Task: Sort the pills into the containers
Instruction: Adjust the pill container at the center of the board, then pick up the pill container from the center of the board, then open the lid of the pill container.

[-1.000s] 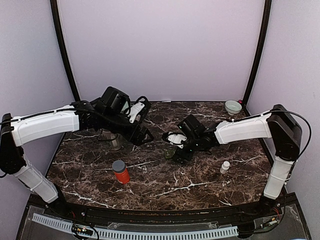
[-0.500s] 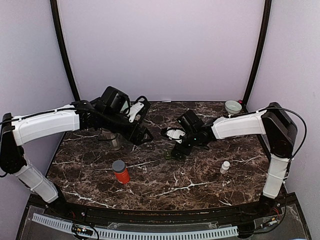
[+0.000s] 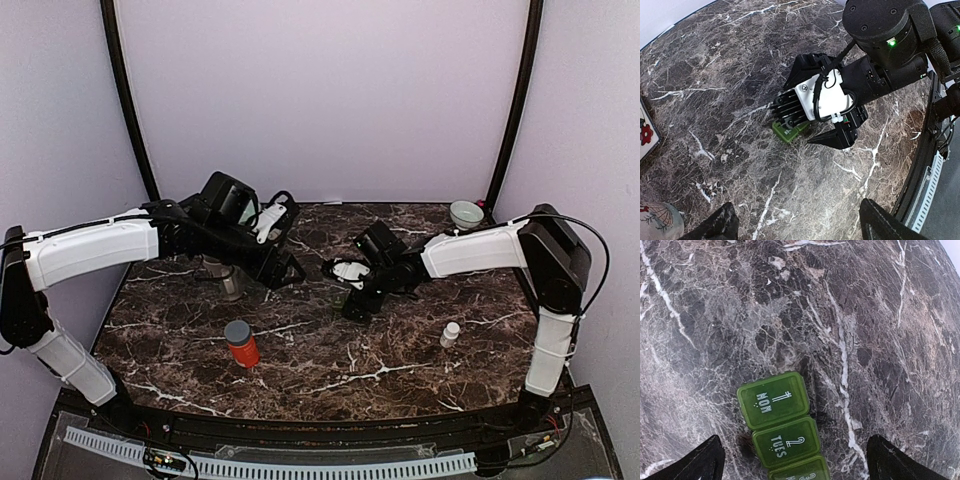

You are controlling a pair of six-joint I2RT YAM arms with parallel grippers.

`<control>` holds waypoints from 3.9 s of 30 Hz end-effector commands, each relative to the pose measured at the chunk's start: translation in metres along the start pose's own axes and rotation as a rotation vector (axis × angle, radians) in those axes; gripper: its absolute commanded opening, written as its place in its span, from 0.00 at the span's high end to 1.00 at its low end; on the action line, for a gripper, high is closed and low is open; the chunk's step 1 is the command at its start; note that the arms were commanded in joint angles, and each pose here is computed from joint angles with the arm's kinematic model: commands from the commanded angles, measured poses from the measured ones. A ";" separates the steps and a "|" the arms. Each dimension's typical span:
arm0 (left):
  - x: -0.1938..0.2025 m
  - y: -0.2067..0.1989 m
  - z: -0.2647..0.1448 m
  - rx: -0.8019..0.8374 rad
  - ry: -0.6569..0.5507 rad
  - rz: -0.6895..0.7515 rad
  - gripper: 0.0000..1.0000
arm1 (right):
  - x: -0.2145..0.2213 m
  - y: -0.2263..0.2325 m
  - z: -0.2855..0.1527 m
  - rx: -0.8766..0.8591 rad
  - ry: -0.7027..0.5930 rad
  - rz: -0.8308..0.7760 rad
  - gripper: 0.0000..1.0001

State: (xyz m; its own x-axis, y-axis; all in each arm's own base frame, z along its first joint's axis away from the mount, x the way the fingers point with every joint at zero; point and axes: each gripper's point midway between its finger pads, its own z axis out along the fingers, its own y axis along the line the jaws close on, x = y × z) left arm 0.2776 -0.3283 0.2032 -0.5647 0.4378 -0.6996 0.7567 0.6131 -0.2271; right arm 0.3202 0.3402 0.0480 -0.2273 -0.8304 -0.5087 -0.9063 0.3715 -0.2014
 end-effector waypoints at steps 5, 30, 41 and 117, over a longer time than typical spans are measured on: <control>-0.006 -0.002 -0.006 0.016 -0.015 -0.002 0.15 | -0.001 -0.003 0.000 0.004 -0.004 0.009 0.00; 0.002 -0.004 0.006 0.072 -0.015 -0.009 0.16 | 0.012 -0.010 0.011 -0.024 -0.007 0.051 0.38; 0.005 -0.009 0.026 0.152 0.001 -0.016 0.18 | -0.001 -0.001 -0.004 -0.076 -0.078 0.105 0.65; 0.000 -0.056 0.013 0.562 -0.066 0.185 0.20 | -0.057 0.065 -0.124 -0.452 -0.398 0.249 0.65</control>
State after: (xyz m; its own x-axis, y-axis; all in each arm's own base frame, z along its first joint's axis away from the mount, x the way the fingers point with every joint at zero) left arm 0.2537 -0.3734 0.1737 -0.4747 0.4822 -0.7363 0.8778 0.1981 -0.4362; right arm 0.2524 0.3561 0.1439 -0.3631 -0.5471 -0.7542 -0.9235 0.3190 0.2132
